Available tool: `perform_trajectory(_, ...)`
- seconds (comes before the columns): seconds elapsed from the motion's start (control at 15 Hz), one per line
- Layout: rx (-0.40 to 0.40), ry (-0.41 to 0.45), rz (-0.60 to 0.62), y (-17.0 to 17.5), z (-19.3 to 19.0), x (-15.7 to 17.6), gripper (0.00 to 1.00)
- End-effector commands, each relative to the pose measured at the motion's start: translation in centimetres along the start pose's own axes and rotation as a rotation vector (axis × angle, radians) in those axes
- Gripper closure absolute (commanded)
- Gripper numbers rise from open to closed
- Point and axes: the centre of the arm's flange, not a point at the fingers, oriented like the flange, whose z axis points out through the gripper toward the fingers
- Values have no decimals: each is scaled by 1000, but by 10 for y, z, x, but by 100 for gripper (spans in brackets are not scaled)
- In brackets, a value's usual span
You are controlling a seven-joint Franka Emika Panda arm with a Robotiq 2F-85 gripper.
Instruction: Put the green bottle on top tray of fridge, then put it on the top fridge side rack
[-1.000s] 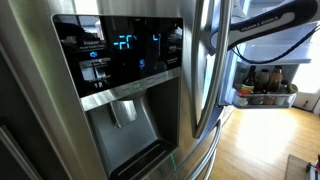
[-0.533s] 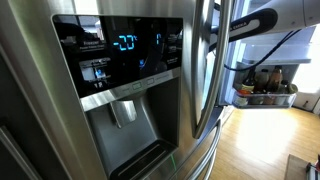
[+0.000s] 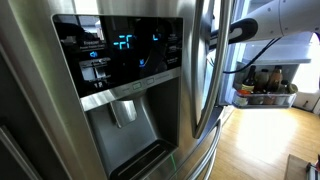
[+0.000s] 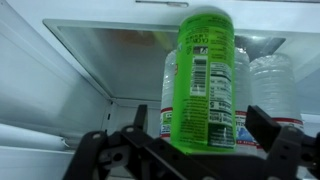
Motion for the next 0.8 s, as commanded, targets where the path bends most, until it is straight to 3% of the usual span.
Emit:
perform_trajectory(0.0, -4, 56, 4, 2, 19, 7, 0)
perform_trajectory(0.4, 0, 117, 9, 0, 36, 10, 1)
perform_trajectory(0.47, 2, 124, 8, -1, 38, 10, 10)
perform_trajectory(0.53, 4, 123, 12, -2, 40, 10, 26)
perform_trajectory(0.6, 6, 125, 10, -3, 42, 10, 29)
perform_trajectory(0.73, 7, 125, 11, -4, 45, 10, 47)
